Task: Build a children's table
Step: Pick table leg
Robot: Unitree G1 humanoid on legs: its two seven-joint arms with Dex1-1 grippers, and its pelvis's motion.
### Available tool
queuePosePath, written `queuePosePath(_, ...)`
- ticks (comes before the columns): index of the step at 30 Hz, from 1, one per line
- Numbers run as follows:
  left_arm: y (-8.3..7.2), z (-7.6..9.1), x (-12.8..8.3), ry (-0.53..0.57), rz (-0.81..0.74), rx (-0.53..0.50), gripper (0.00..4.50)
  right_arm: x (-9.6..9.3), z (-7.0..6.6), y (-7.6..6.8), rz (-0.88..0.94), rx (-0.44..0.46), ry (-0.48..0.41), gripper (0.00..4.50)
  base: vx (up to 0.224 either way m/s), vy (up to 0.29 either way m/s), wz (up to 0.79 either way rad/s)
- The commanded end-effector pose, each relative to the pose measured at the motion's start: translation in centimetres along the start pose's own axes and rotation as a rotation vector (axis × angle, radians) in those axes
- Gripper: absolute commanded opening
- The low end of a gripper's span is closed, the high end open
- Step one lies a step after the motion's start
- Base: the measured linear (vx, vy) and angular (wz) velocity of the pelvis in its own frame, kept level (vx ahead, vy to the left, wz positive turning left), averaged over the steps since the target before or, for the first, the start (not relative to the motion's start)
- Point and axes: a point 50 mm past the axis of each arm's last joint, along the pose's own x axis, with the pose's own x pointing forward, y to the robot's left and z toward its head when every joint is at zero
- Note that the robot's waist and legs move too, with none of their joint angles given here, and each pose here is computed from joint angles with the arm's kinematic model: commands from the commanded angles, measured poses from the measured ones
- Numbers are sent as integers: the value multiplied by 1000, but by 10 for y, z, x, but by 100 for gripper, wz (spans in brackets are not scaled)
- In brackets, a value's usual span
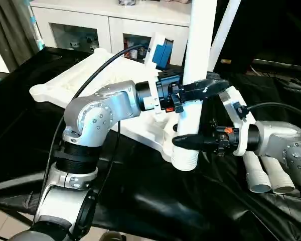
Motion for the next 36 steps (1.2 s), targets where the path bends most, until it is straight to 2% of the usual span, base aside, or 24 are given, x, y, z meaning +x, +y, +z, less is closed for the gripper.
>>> queuePosePath(1,-6,4,4,-19,-32,5,240,-1,-3,1,-4,20,-3,188,0,0,0)
queuePosePath(5,-7,6,5,-39,-45,-11,263,-1,-4,1,-9,24,-7,188,0,0,0)
queuePosePath(6,-6,8,6,-59,-32,-1,288,-1,-4,1,-12,25,-11,188,0,0,0)
queuePosePath(8,-3,12,7,-123,-11,12,297,0,-4,1,-20,25,-23,188,0,0,0)
queuePosePath(11,-1,21,6,-239,9,31,302,-1,-2,-1,-41,24,-54,188,0,0,0)
queuePosePath(12,0,26,5,-326,21,27,302,-1,-1,-2,-56,24,-77,188,0,0,0)
queuePosePath(15,7,40,-2,-575,49,-84,302,0,3,-5,-98,31,-156,188,0,0,0)
queuePosePath(17,12,46,-10,-684,41,-162,302,1,5,-7,-125,39,-213,188,0,0,0)
queuePosePath(18,12,46,-10,-684,41,-162,302,1,5,-7,-125,39,-213,188,0,0,0)
queuePosePath(21,20,50,-25,-764,63,-176,302,1,7,-12,-209,46,-288,188,0,0,0)
queuePosePath(22,22,48,-30,-738,85,-147,302,-1,6,-15,-254,45,-296,188,0,0,0)
queuePosePath(24,30,39,-35,-587,180,-30,302,-4,2,-21,-364,24,-282,188,0,0,0)
queuePosePath(25,36,26,-37,-404,249,91,302,-6,-2,-25,-445,11,-269,188,0,0,0)
queuePosePath(26,39,20,-39,-323,273,141,302,-7,-3,-27,-478,4,-262,188,0,0,0)
queuePosePath(28,49,-9,-46,-11,314,333,302,-11,-8,-33,-590,-4,-256,188,0,0,0)
queuePosePath(29,51,-12,-47,22,314,349,302,-12,-9,-34,-601,-6,-254,188,0,0,0)
queuePosePath(30,58,-36,-56,262,296,453,302,-14,-11,-36,-664,-18,-249,188,0,0,0)
queuePosePath(32,61,-54,-66,449,251,507,302,-15,-14,-37,-703,-22,-254,188,0,0,0)
queuePosePath(34,63,-68,-80,624,161,507,302,-17,-17,-39,-752,-14,-264,188,0,0,0)
queuePosePath(36,63,-72,-87,698,124,492,302,-19,-18,-39,-772,-12,-270,188,0,0,0)
